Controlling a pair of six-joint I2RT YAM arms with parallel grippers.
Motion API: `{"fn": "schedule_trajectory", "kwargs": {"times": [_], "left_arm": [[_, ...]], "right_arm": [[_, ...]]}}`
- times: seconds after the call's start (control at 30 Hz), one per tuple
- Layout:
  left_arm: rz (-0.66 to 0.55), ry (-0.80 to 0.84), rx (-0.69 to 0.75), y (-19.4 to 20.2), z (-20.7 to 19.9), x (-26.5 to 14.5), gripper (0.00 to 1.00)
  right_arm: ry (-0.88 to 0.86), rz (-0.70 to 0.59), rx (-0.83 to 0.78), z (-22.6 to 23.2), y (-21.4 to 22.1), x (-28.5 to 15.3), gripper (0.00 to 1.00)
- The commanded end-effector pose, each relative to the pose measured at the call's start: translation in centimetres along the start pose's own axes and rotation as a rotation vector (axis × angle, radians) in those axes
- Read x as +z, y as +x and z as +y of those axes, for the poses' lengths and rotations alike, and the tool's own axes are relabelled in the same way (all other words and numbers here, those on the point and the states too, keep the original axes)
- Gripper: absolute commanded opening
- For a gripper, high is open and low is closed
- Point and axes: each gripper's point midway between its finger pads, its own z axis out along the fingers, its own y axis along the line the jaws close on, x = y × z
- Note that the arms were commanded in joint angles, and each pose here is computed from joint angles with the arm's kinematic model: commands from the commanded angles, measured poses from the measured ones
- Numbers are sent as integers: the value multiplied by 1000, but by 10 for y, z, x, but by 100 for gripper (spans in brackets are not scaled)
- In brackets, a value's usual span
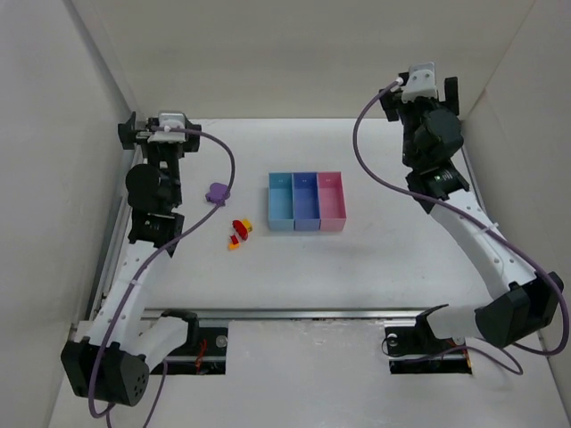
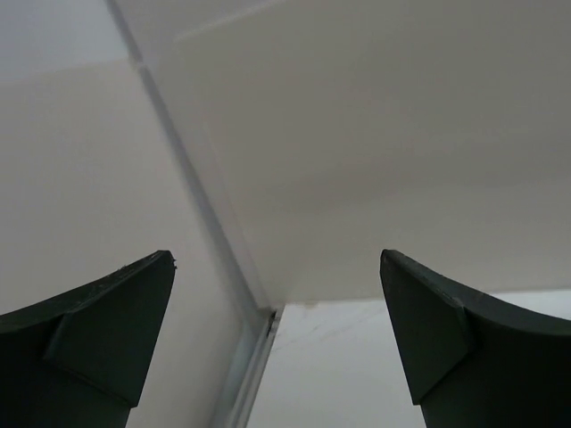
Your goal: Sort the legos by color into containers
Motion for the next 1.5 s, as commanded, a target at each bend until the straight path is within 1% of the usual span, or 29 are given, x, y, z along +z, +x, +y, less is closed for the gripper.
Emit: {"fn": "schedule_trajectory", "kwargs": {"times": [0.0, 0.03, 0.07, 0.1, 0.13, 0.17, 0.2, 0.23, 0.27, 0.3, 0.33, 0.37, 0.4, 0.43, 0.5, 0.53, 0.63, 0.67, 0.7, 0.8, 0.83, 0.9, 0.97, 1.13, 1.17, 1.27, 1.37, 1.43, 1.47], "left_arm": [[248, -84, 64, 35, 16, -7, 100], [263, 86, 90, 35, -10, -5, 100], [272, 153, 91, 24, -17, -3, 100], [331, 229, 102, 38, -34, -4, 100], [417, 299, 82, 56, -48, -14, 100], [453, 306, 62, 64, -53, -14, 100], [514, 270, 39, 81, -55, -11, 100], [594, 234, 13, 100, -56, -17, 100], [647, 183, -34, 110, -55, -18, 100], [693, 175, -50, 119, -59, -20, 100], [773, 186, -52, 143, -69, -24, 100], [847, 250, -58, 157, -85, -36, 100], [888, 276, -51, 168, -92, -40, 100], [952, 293, -31, 190, -100, -43, 100], [1022, 340, 41, 215, -107, -50, 100], [1051, 391, 121, 233, -112, -50, 100], [1082, 479, 190, 259, -116, -50, 100], [1113, 489, 223, 275, -115, -52, 100], [1110, 510, 227, 280, -120, -49, 100], [1138, 586, 223, 297, -138, -46, 100], [1154, 594, 207, 301, -142, -46, 100], [1198, 590, 201, 316, -144, -44, 100], [1246, 620, 173, 325, -148, -54, 100], [1291, 674, 153, 334, -152, -71, 100], [1317, 683, 156, 336, -151, -79, 100], [1341, 725, 131, 332, -155, -88, 100], [1360, 740, 142, 337, -154, -97, 100], [1374, 720, 165, 340, -149, -100, 100], [1397, 728, 168, 348, -151, -105, 100]], "right_arm": [[-102, -56, -80, 19, -19, 0, 100], [-143, -78, -73, 32, -26, -4, 100], [-168, -92, -59, 39, -30, -7, 100], [-193, -105, -46, 46, -33, -9, 100], [-209, -117, 60, 47, -41, -13, 100], [-252, -148, 138, 51, -52, -18, 100], [-276, -162, 197, 52, -57, -19, 100], [-318, -167, 279, 57, -59, -23, 100], [-365, -175, 293, 66, -59, -26, 100], [-415, -185, 298, 75, -60, -30, 100], [-432, -175, 307, 83, -57, -33, 100], [-438, -139, 318, 91, -49, -35, 100], [-432, -97, 323, 101, -41, -37, 100], [-448, -85, 331, 105, -42, -40, 100], [-487, -9, 307, 124, -23, -45, 100], [-510, 1, 313, 130, -22, -49, 100], [-603, 29, 346, 152, -17, -61, 100], [-629, 37, 354, 158, -13, -65, 100], [-648, 37, 373, 161, -15, -67, 100], [-703, 85, 380, 178, 0, -73, 100], [-711, 116, 382, 184, 8, -73, 100], [-734, 120, 380, 188, 6, -74, 100], [-748, 130, 376, 190, 9, -77, 100], [-750, 138, 373, 193, 12, -76, 100], [-753, 147, 369, 196, 16, -75, 100], [-765, 146, 380, 199, 13, -75, 100], [-797, 146, 380, 209, 12, -78, 100], [-798, 156, 386, 213, 15, -75, 100], [-807, 154, 387, 214, 14, -76, 100]]}}
